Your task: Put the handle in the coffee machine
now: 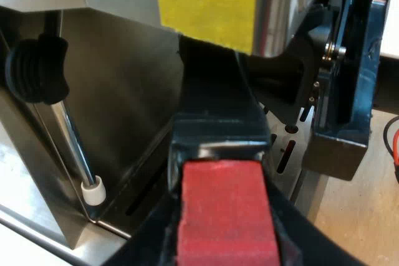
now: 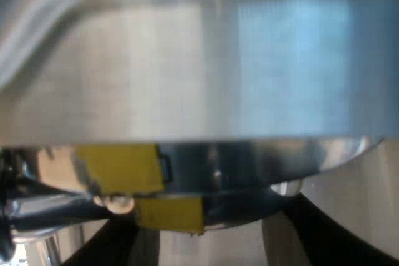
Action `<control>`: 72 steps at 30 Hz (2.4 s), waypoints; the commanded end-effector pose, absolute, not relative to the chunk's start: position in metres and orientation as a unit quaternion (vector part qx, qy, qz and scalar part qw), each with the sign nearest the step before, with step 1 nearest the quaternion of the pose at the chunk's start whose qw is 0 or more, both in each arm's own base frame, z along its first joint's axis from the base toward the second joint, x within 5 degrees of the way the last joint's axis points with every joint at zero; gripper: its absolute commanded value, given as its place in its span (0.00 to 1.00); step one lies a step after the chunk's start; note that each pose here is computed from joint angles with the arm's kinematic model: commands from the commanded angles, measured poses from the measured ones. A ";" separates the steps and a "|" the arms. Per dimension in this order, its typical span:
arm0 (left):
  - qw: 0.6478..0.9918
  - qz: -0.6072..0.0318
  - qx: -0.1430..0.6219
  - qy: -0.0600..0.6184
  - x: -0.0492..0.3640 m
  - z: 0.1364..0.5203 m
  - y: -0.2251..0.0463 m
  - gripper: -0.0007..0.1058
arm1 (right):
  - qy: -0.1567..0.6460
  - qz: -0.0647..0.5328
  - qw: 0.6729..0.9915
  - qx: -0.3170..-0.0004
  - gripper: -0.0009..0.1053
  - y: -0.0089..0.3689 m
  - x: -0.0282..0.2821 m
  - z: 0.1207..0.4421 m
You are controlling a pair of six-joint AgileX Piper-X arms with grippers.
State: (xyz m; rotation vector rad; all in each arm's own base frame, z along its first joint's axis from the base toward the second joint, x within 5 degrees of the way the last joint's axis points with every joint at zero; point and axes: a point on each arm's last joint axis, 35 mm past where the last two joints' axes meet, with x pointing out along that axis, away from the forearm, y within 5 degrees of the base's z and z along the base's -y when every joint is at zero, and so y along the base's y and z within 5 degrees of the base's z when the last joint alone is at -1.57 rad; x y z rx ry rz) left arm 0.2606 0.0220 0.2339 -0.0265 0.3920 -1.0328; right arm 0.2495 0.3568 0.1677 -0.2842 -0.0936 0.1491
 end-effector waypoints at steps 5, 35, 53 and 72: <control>0.812 -0.579 -0.016 0.071 0.262 0.267 0.019 0.01 | -0.089 0.046 0.990 -0.103 0.39 0.354 0.251 0.190; 0.835 -0.547 -0.021 0.063 0.264 0.284 0.043 0.61 | -0.118 0.045 0.988 -0.091 0.39 0.352 0.250 0.198; 0.858 -0.493 -0.101 0.105 0.270 0.378 0.058 0.01 | -0.118 0.045 0.988 -0.091 0.39 0.352 0.250 0.198; 0.894 -0.302 0.131 0.304 0.235 0.382 0.048 0.01 | -0.118 0.045 0.988 -0.091 0.39 0.352 0.250 0.198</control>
